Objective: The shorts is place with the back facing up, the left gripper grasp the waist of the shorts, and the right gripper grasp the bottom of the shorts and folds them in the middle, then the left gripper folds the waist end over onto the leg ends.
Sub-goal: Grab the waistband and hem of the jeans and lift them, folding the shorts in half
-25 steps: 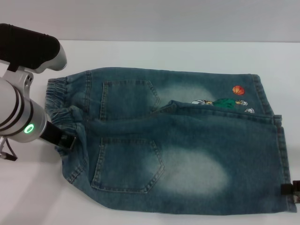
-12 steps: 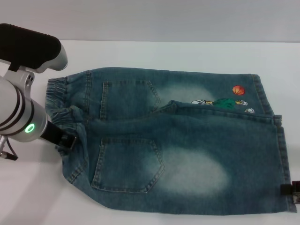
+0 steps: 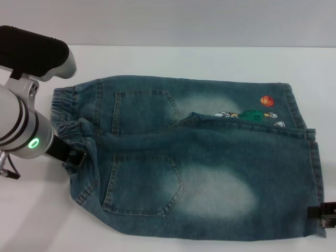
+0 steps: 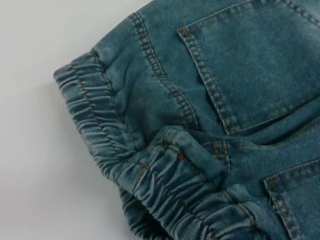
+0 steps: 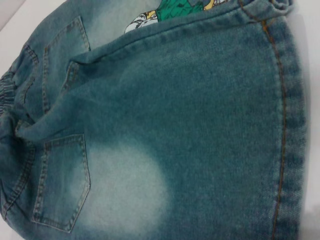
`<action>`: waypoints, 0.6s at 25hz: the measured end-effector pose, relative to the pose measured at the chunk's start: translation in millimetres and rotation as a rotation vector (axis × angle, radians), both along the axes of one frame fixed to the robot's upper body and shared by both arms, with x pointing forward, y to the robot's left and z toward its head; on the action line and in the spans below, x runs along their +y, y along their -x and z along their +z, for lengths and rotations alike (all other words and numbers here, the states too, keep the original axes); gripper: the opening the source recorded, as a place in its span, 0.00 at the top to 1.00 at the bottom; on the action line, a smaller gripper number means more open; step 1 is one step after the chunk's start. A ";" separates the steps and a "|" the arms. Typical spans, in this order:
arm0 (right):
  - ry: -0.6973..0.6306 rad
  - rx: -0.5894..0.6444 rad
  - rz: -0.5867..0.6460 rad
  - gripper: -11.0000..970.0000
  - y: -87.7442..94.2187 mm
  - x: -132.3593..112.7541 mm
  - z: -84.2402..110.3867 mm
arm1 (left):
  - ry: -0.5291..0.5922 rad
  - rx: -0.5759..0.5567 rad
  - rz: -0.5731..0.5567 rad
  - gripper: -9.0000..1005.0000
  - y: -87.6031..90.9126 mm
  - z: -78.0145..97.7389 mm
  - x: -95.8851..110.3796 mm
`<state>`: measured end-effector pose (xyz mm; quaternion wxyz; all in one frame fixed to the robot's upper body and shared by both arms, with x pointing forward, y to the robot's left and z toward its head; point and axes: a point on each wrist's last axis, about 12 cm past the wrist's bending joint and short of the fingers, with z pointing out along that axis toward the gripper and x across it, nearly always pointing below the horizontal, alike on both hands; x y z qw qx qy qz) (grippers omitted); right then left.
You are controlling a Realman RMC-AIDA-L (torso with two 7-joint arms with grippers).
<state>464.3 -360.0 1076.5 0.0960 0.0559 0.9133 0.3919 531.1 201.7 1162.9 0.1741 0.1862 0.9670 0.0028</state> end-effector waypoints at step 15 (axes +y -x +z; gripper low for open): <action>-0.012 -0.007 0.028 0.34 -5.5 6.4 0.3 | 0.000 0.002 -0.003 0.79 0.5 -0.5 -0.5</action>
